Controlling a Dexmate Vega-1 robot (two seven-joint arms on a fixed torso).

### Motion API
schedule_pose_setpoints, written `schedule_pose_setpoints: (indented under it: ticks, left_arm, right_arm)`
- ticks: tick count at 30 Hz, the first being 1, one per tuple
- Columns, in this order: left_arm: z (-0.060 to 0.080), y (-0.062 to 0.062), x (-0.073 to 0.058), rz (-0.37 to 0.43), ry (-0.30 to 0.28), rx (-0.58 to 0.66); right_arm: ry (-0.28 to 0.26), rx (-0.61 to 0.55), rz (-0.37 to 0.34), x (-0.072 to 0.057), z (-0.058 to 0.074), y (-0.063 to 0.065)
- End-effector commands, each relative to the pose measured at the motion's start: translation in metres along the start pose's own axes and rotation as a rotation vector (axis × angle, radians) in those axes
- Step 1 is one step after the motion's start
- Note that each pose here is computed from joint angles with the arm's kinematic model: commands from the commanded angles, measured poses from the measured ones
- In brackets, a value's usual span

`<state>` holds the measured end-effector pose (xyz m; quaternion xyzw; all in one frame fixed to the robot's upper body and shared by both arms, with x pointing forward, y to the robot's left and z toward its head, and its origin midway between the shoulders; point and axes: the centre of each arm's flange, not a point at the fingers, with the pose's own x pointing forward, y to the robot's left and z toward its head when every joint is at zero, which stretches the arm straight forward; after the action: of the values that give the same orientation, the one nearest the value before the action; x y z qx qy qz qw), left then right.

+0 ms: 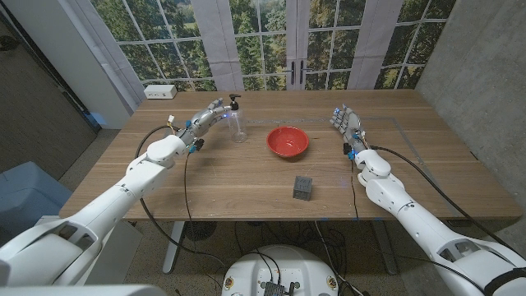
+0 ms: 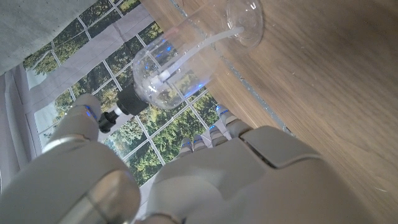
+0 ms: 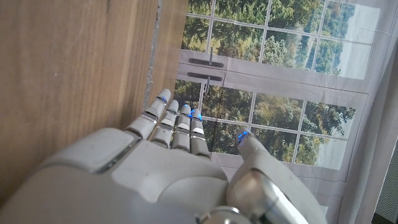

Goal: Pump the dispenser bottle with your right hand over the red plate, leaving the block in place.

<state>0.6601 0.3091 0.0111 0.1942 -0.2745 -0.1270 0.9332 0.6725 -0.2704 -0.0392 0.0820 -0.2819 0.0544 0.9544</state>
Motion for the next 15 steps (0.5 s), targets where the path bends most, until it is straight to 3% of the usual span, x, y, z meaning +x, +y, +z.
schedule_pose_setpoints:
  ticks: [1, 15]
  left_arm:
    - [0.0118, -0.0029, 0.0008, -0.018, 0.016, 0.100]
    - [0.0136, -0.0094, 0.0034, -0.040, 0.055, 0.162]
  right_arm:
    - [-0.014, -0.001, -0.005, -0.0054, 0.0015, -0.0002]
    - [-0.025, -0.001, -0.007, -0.0096, 0.0024, -0.0002]
